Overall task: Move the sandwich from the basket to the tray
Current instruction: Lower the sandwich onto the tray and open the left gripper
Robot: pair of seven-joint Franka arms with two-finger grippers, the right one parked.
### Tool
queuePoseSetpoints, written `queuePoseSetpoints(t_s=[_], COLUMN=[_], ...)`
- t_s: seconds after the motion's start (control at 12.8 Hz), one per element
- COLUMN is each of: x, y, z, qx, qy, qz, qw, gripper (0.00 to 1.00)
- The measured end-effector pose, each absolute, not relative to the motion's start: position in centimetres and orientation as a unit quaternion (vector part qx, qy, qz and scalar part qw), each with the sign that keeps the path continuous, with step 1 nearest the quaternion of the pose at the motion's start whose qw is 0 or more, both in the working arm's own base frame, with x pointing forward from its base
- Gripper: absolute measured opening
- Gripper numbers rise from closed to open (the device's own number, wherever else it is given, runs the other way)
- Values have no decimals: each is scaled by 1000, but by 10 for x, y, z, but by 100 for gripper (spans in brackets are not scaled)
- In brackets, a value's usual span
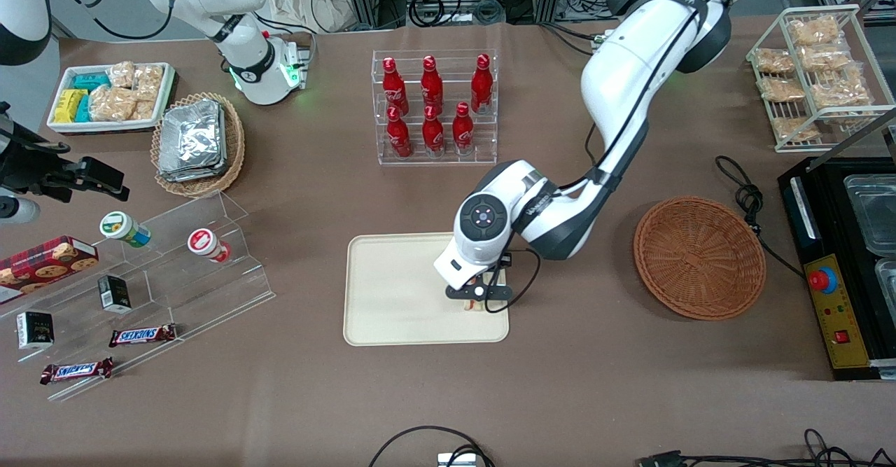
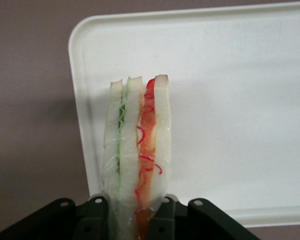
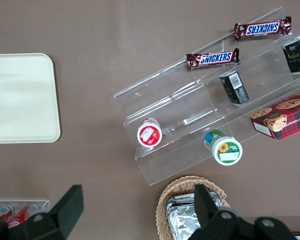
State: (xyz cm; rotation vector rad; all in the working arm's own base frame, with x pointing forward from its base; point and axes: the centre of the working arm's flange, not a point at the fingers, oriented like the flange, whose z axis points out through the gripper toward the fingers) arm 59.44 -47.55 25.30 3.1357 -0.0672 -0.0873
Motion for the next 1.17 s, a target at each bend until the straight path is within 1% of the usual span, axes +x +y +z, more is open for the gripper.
queuePoseSetpoints(t_s=[0.31, 0.78, 0.86, 0.94, 1.1, 1.17], x=[594, 594, 594, 594, 594, 594], y=[-477, -477, -477, -477, -478, -478], z=[228, 223, 222, 221, 219, 218], qx=[999, 999, 999, 999, 999, 999], qy=[-21, -20, -20, -18, -13, -10], qz=[-31, -32, -31, -31, -32, -32], qw=[1, 1, 2, 2, 2, 3], gripper=[19, 20, 22, 22, 35, 35])
